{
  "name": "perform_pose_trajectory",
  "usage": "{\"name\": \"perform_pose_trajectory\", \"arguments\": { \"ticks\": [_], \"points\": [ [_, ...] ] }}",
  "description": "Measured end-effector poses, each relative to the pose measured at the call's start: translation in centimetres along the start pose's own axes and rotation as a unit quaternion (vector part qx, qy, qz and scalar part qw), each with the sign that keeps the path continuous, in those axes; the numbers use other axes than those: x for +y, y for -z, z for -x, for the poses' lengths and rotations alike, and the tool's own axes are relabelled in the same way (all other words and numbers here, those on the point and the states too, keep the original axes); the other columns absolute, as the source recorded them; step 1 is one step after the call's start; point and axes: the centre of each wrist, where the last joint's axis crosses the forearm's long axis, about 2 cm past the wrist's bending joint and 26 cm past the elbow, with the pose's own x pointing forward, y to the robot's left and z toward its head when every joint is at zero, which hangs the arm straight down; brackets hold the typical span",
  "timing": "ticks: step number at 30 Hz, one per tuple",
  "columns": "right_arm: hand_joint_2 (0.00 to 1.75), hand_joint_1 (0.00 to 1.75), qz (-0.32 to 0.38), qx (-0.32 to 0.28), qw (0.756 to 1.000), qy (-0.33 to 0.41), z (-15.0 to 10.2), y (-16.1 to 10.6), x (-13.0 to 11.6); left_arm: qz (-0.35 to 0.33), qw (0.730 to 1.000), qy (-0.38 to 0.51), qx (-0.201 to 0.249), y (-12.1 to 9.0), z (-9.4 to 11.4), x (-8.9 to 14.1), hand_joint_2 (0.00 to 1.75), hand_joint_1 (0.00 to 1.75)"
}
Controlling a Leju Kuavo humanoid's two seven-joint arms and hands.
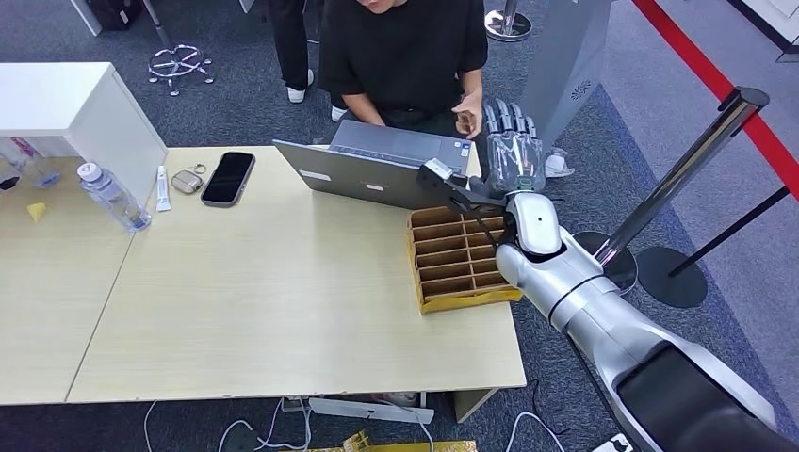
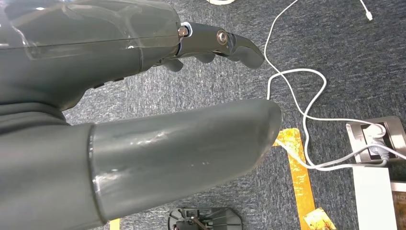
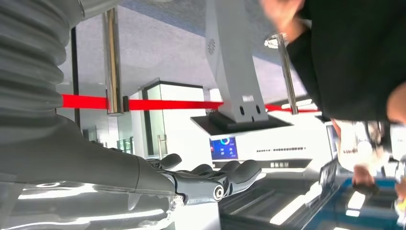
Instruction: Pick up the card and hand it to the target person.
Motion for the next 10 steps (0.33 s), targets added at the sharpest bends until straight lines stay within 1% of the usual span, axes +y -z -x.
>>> {"name": "perform_pose_trajectory", "arguments": {
  "ticks": [10],
  "points": [
    [1.75, 0.00, 0.078, 0.025, 0.996, 0.040, 1.3, -0.3, -0.9, -0.003, 1.000, -0.004, 0.001, 0.0, 0.1, 0.0, 0.00, 0.00]
  ]
}}
